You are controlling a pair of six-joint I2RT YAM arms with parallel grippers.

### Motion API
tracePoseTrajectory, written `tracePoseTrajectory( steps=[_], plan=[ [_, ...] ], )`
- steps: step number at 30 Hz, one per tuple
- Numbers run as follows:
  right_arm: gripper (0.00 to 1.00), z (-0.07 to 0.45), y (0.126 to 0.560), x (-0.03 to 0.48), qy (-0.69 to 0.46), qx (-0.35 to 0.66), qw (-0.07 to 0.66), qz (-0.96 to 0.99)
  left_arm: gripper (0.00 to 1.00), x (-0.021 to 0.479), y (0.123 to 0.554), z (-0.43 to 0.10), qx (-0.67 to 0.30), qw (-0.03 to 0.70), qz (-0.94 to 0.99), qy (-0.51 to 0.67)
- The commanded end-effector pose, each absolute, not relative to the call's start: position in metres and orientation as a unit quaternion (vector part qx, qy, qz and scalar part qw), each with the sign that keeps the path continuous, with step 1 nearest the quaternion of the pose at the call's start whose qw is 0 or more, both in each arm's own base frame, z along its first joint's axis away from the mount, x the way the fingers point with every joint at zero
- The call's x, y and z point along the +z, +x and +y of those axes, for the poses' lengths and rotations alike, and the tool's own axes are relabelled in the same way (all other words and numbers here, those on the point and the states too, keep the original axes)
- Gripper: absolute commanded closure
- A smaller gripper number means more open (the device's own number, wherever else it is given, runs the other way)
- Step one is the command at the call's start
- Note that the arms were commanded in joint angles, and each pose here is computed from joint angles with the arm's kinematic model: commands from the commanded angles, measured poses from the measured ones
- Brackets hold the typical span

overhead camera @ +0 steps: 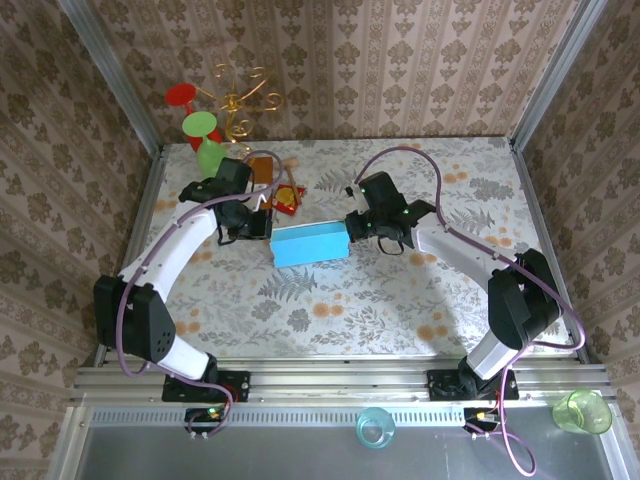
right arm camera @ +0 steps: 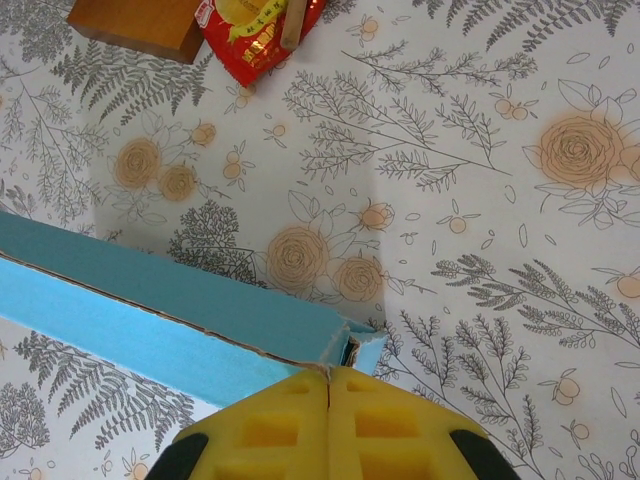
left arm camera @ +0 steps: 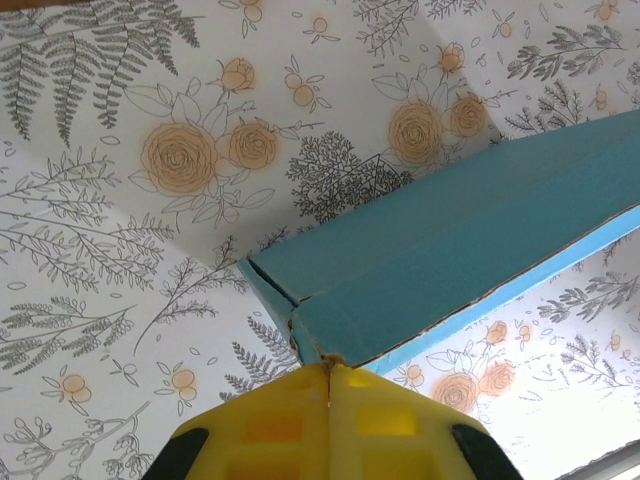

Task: Fold the paper box

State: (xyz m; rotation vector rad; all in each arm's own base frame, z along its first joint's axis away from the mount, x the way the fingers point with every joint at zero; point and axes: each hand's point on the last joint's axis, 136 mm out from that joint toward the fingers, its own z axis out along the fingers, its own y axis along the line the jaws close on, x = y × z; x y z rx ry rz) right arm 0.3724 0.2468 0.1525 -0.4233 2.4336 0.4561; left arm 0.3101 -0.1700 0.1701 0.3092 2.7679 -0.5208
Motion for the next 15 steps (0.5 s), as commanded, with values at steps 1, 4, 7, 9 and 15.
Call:
tracePoseTrajectory(
  steps=[1,4,7,9,15],
  plan=[
    [1.0,0.244,0.3617,0.1336,-0.156,0.166,0.265,0.937,1.0,0.1746,0.3056,-0.1774,-0.198,0.132,0.967,0.094],
    [1.0,0.2446,0.3616,0.1336,-0.156,0.167,0.264,0.937,1.0,0.1747,0.3059,-0.1803,-0.206,0.127,0.967,0.083],
    [1.0,0.2446,0.3616,0.1333,-0.156,0.167,0.263,0.937,1.0,0.1759,0.3067,-0.1828,-0.214,0.123,0.967,0.071],
    [1.0,0.2444,0.3612,0.1331,-0.156,0.167,0.262,0.938,1.0,0.1762,0.3068,-0.1851,-0.217,0.118,0.967,0.067],
    [1.0,0.2445,0.3614,0.1326,-0.155,0.167,0.262,0.938,1.0,0.1717,0.3042,-0.1854,-0.215,0.113,0.968,0.065]
  ],
)
